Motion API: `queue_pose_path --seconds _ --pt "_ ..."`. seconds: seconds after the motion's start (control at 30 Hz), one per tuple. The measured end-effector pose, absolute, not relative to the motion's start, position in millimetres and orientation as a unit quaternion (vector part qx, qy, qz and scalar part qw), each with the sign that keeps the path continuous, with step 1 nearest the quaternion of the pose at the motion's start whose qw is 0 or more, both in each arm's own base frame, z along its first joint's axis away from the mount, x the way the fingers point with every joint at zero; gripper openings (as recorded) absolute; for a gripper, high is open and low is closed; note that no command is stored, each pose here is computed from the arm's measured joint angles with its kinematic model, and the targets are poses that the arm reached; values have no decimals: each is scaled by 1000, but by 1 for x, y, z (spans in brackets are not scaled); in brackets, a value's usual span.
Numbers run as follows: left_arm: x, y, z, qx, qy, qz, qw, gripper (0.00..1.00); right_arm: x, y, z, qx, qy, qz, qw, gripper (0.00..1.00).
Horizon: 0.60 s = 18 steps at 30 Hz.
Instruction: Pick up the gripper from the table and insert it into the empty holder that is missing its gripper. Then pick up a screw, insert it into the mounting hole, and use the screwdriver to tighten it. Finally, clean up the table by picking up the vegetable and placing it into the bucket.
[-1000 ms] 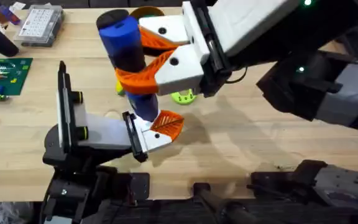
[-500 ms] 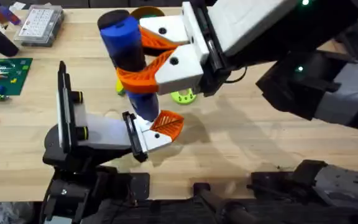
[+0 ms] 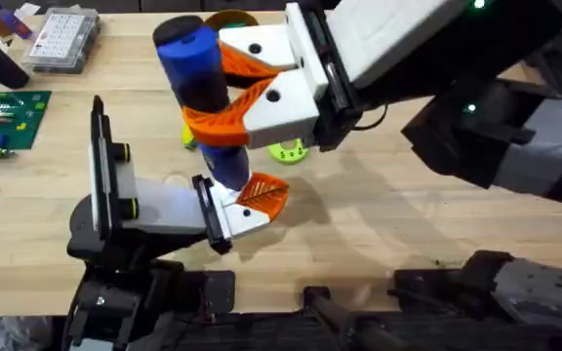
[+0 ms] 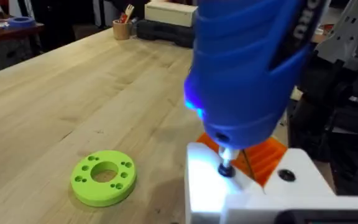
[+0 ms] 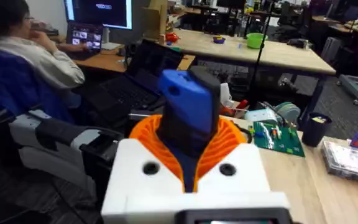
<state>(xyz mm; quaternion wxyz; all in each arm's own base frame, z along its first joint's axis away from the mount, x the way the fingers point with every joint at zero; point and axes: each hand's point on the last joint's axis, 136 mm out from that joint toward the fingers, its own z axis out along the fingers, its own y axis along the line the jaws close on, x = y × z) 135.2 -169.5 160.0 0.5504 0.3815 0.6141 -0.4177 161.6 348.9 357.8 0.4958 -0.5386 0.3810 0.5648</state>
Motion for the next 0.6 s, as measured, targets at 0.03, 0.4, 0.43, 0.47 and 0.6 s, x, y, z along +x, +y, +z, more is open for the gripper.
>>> queue_pose_path --seconds 0.03,0.4,0.43,0.47,0.6 --pt "135 -169 160 382 614 -418 550 16 162 349 358 -539 381 565 496 48" --pt "135 -169 160 382 614 -418 550 16 162 349 358 -539 381 565 496 47" --pt "135 -169 160 382 614 -418 550 16 162 349 357 -539 381 565 496 46" --pt "135 -169 160 382 614 -418 550 16 161 349 357 -539 381 565 495 47" --pt "135 -169 160 382 614 -418 550 16 161 349 353 -539 384 565 494 47"
